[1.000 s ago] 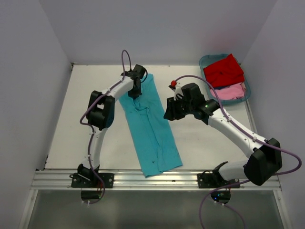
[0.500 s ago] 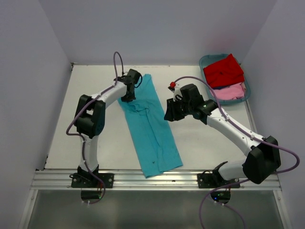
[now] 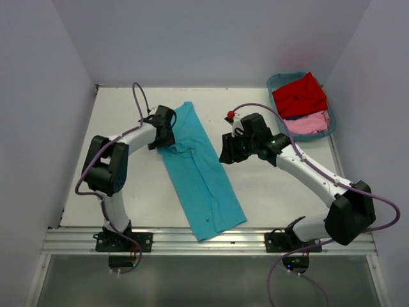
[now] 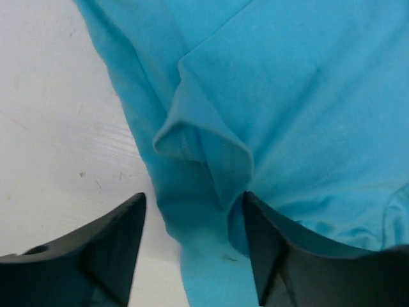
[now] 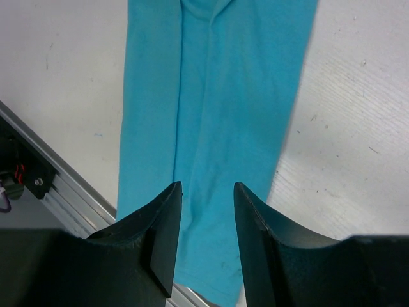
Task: Fold and stack the t-shirts
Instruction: Rotate the tshirt 90 degrees
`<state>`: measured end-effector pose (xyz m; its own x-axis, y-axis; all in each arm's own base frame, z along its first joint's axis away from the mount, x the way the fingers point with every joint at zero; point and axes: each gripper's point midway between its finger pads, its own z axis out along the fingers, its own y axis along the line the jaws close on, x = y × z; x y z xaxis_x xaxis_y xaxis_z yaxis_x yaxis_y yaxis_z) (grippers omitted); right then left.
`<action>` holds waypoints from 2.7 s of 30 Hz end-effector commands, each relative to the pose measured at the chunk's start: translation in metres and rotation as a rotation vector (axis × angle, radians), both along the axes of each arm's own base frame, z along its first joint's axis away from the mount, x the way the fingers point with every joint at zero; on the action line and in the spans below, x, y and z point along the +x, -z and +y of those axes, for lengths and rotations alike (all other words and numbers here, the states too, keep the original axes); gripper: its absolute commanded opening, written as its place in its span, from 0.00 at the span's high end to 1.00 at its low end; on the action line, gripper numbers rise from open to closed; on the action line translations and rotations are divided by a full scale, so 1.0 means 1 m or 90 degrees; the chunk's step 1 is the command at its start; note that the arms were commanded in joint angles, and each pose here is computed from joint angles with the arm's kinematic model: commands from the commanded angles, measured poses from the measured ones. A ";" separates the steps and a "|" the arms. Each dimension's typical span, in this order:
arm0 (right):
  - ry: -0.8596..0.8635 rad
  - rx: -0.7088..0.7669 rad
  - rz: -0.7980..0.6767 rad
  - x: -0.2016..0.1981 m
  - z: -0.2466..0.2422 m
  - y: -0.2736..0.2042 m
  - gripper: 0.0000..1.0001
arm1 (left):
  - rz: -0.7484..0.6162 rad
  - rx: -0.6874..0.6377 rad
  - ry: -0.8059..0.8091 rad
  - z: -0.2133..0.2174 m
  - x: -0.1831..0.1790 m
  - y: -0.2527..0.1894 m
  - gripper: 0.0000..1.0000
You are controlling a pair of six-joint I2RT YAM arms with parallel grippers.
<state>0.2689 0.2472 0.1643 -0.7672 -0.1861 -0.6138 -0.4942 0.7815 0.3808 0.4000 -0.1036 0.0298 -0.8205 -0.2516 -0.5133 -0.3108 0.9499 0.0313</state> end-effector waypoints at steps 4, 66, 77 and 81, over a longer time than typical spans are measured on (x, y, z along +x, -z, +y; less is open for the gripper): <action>0.010 -0.026 0.000 0.003 -0.008 0.010 0.57 | -0.286 -0.164 0.027 -0.033 0.045 -0.105 0.16; 0.034 -0.036 0.039 0.070 0.035 0.031 1.00 | -0.210 -0.172 -0.034 0.035 0.008 -0.077 0.98; 0.030 -0.027 0.073 0.088 0.055 0.052 1.00 | -0.133 -0.138 -0.055 0.042 0.043 -0.012 1.00; 0.036 -0.038 0.090 0.080 0.050 0.066 1.00 | -0.136 -0.138 -0.055 0.041 0.065 -0.007 1.00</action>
